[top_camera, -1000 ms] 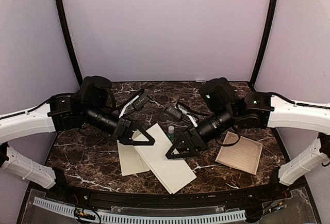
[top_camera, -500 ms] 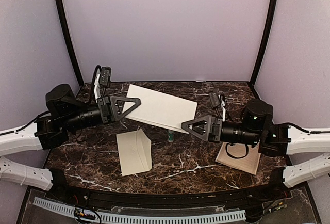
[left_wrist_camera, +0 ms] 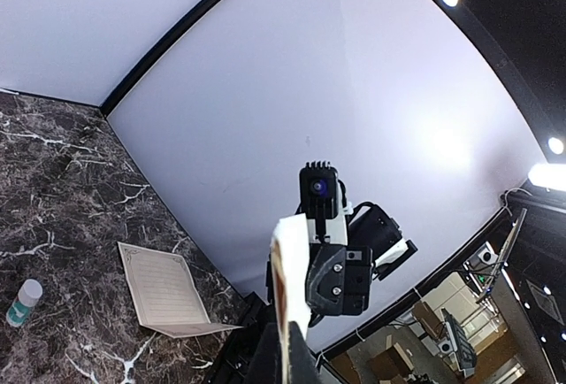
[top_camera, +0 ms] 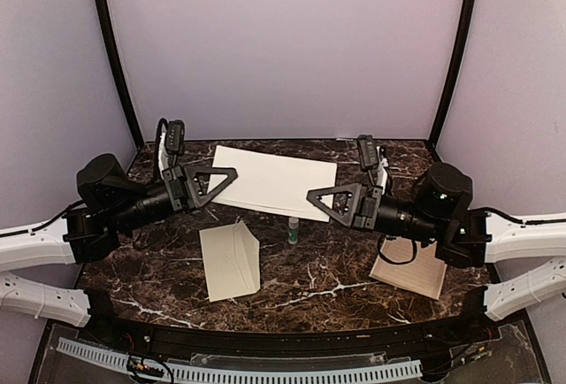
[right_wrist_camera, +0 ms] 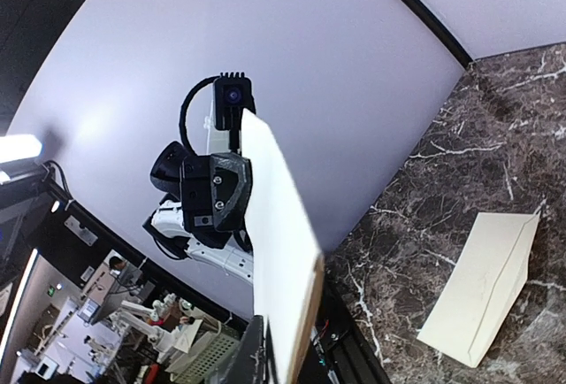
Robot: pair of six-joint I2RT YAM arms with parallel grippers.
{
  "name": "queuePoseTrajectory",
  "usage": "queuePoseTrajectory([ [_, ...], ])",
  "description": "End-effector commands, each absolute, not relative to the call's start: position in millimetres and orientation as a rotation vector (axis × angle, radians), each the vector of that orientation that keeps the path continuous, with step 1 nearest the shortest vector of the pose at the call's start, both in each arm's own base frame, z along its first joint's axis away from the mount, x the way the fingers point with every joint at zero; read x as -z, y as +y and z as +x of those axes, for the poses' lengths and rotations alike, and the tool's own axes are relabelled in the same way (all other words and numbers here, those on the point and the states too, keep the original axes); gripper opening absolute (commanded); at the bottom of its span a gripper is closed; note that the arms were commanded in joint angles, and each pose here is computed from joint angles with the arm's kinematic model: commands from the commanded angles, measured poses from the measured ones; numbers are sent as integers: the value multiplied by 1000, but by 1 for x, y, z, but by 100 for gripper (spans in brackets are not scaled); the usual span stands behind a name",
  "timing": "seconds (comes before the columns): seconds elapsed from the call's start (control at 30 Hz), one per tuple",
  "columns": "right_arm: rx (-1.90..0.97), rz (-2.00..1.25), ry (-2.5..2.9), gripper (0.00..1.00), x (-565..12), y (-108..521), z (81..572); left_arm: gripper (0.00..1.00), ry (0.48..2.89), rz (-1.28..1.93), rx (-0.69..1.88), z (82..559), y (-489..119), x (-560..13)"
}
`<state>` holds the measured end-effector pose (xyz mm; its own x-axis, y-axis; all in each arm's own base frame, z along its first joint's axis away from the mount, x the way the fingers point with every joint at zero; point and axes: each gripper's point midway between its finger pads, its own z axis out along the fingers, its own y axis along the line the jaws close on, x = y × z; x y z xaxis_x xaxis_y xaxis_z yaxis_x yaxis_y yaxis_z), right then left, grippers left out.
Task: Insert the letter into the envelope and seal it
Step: Adjust the letter.
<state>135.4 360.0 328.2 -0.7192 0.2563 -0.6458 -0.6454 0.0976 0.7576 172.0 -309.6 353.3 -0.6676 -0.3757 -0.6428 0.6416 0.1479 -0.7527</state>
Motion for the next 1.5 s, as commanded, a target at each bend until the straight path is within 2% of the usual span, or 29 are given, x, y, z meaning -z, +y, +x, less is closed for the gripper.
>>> queuePoseTrajectory([
  [0.0,-1722,-385,1624,0,-355,361,135,11,1622,270,1663,167,-308,-358],
  [0.03,-1704,-392,1640,0,-353,361,136,19,1660,278,1639,167,-309,-350],
  [0.07,-1680,-399,1659,0,-351,360,137,36,1664,275,1624,168,-308,-352],
  [0.13,-1600,-418,1723,0,-346,358,141,57,1728,275,1532,173,-303,-341],
  [0.2,-1503,-459,1817,0,-337,355,147,69,1797,286,1417,178,-294,-328],
  [0.27,-1411,-509,1915,0,-327,349,151,76,1890,276,1298,186,-280,-308],
  [0.43,-1303,-659,2086,0,-301,336,147,82,2015,341,1159,189,-252,-284],
  [0.6,-1319,-861,2174,0,-285,342,126,83,2032,568,1052,184,-256,-297],
  [0.77,-1432,-1057,2160,0,-285,357,106,73,2047,866,1222,152,-296,-296],
  [1.1,-1510,-1259,2151,0,-281,372,87,72,2055,1179,1357,104,-356,-281],
  [1.17,-1518,-1282,2148,0,-281,373,84,69,2047,1197,1382,101,-361,-283],
  [1.27,-1517,-1298,2146,0,-281,373,81,54,2033,1226,1436,97,-368,-283],
  [1.37,-1516,-1302,2145,0,-283,372,81,49,2046,1247,1435,95,-371,-279],
  [1.47,-1525,-1317,2148,0,-283,372,78,38,2052,1266,1427,95,-374,-277],
])
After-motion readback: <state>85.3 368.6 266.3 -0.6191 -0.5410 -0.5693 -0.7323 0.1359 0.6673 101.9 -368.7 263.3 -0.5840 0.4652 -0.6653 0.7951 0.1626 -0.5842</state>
